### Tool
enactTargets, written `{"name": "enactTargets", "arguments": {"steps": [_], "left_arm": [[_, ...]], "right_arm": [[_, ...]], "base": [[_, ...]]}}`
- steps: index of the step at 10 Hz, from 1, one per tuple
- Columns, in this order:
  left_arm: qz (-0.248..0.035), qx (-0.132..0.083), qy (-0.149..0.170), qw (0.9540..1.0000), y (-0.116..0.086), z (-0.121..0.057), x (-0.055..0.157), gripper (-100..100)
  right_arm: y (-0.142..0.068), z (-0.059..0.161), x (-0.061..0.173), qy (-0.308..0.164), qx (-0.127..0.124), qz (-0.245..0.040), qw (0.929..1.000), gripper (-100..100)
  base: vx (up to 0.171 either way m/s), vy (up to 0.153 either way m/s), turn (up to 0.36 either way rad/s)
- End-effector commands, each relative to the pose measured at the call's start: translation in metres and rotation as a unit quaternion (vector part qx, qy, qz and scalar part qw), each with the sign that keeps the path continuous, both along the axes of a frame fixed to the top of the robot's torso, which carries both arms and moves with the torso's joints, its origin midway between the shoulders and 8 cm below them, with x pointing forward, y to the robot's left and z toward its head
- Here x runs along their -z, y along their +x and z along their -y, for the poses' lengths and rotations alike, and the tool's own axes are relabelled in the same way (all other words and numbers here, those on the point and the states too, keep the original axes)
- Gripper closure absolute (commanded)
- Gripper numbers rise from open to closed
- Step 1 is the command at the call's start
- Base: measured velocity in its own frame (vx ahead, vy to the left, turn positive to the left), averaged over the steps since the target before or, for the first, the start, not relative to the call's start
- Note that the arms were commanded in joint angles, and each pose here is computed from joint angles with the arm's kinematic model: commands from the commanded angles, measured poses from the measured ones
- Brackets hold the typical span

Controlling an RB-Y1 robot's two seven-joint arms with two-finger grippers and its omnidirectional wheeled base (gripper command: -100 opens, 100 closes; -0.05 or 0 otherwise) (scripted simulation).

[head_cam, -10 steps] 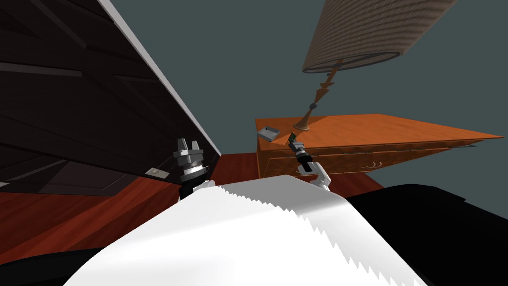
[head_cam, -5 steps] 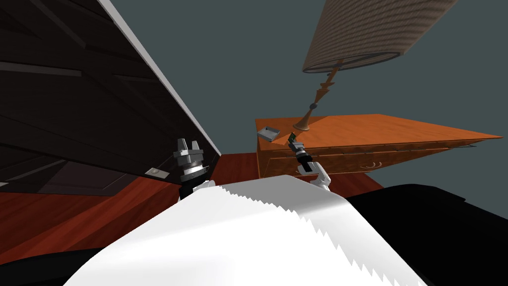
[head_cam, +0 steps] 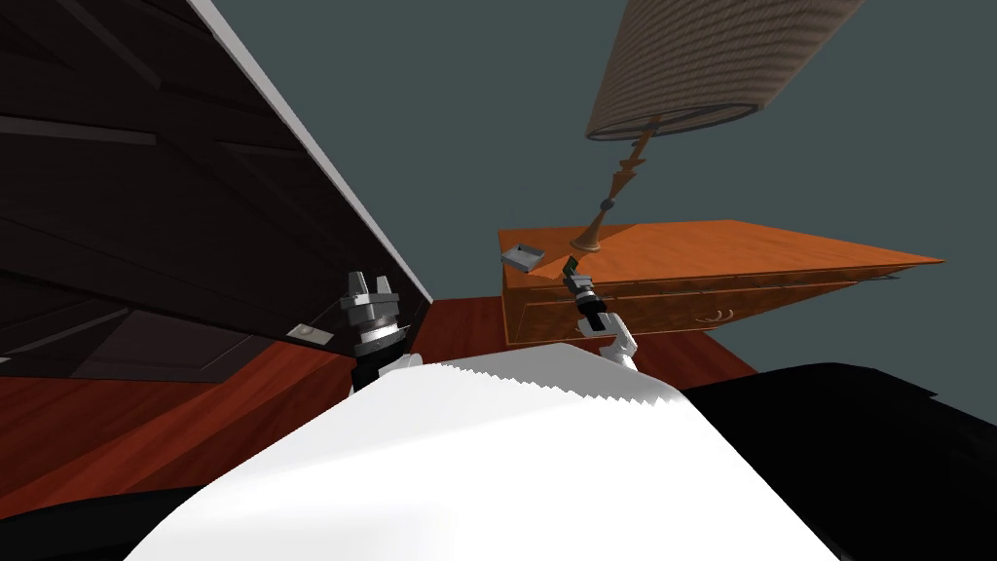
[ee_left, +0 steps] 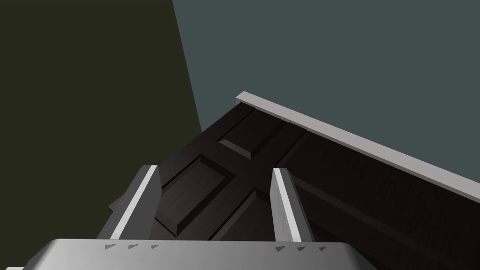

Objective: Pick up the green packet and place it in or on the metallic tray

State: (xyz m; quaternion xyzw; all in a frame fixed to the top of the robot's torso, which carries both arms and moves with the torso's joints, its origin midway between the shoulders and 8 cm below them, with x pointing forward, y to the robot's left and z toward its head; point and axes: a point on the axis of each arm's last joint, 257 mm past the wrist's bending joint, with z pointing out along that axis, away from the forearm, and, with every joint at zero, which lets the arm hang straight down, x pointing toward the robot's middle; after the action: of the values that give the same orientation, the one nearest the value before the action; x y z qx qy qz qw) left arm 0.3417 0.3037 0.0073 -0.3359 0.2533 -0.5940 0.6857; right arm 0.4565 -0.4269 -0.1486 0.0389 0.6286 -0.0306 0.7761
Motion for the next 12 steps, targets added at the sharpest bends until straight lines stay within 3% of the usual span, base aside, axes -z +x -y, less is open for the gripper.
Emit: {"name": "enactTargets", "arguments": {"steps": [1,12], "left_arm": [[0.0,0.0,0.0,1.0,0.0,0.0,0.0,0],[0.0,0.0,0.0,1.0,0.0,0.0,0.0,0]], "right_arm": [[0.009,-0.001,-0.006,-0.003,0.004,0.008,1.0,100],[0.076,-0.001,-0.059,-0.036,0.041,0.059,0.9968,100]], "base": [[-0.063,0.004,-0.009],[-0.044,-0.014,0.016]]}}
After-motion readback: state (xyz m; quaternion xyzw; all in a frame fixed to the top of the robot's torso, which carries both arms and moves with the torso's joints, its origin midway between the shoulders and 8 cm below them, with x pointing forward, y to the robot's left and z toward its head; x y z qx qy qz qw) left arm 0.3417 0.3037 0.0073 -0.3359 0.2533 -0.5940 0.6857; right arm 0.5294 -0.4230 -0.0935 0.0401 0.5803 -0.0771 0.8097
